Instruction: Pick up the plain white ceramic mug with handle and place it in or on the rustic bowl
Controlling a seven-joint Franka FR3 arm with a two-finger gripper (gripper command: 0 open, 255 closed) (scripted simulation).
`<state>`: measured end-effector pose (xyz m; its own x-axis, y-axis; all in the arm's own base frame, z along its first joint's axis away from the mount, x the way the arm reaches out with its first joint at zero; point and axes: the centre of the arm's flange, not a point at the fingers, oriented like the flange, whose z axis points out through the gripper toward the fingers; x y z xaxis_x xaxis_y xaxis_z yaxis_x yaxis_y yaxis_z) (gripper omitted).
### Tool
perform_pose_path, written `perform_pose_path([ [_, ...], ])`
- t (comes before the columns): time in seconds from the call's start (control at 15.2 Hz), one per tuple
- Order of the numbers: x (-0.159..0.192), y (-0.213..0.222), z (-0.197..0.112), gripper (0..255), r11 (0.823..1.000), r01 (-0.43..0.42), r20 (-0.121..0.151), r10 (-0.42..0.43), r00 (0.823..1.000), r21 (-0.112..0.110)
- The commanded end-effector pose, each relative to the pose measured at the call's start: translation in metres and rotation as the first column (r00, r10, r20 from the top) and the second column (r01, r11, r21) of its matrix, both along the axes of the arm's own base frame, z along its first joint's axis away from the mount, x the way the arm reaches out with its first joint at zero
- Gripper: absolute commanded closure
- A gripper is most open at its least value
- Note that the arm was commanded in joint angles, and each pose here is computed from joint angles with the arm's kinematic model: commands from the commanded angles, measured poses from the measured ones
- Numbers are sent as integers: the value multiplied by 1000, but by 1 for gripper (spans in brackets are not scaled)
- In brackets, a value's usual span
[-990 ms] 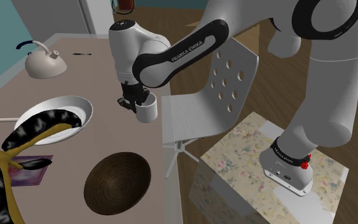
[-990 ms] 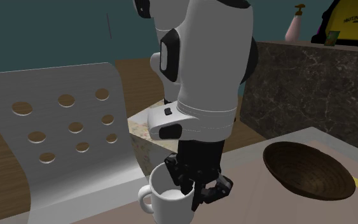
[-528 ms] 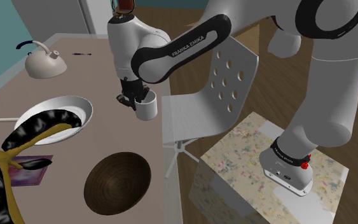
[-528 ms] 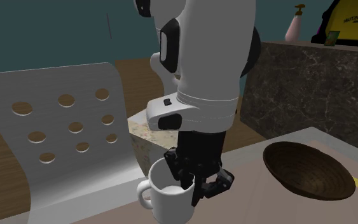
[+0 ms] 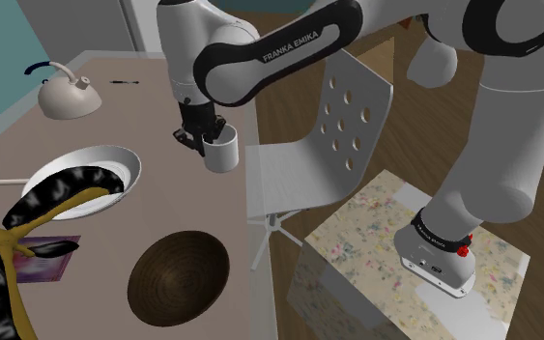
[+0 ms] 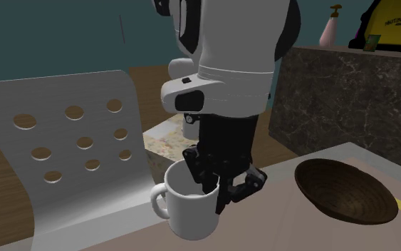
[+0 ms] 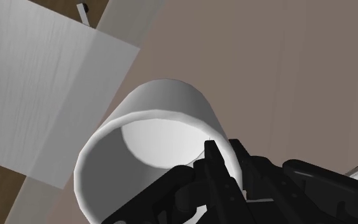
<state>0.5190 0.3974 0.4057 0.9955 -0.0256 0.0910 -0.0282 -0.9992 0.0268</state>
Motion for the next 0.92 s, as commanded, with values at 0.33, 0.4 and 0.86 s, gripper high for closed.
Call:
perform_pose_path([
  [0.33,0,0,37,255,1000,0,0,0,1000,0],
  [0.4,0,0,42,255,1000,0,0,0,1000,0],
  [0.86,0,0,79,255,1000,0,0,0,1000,0],
])
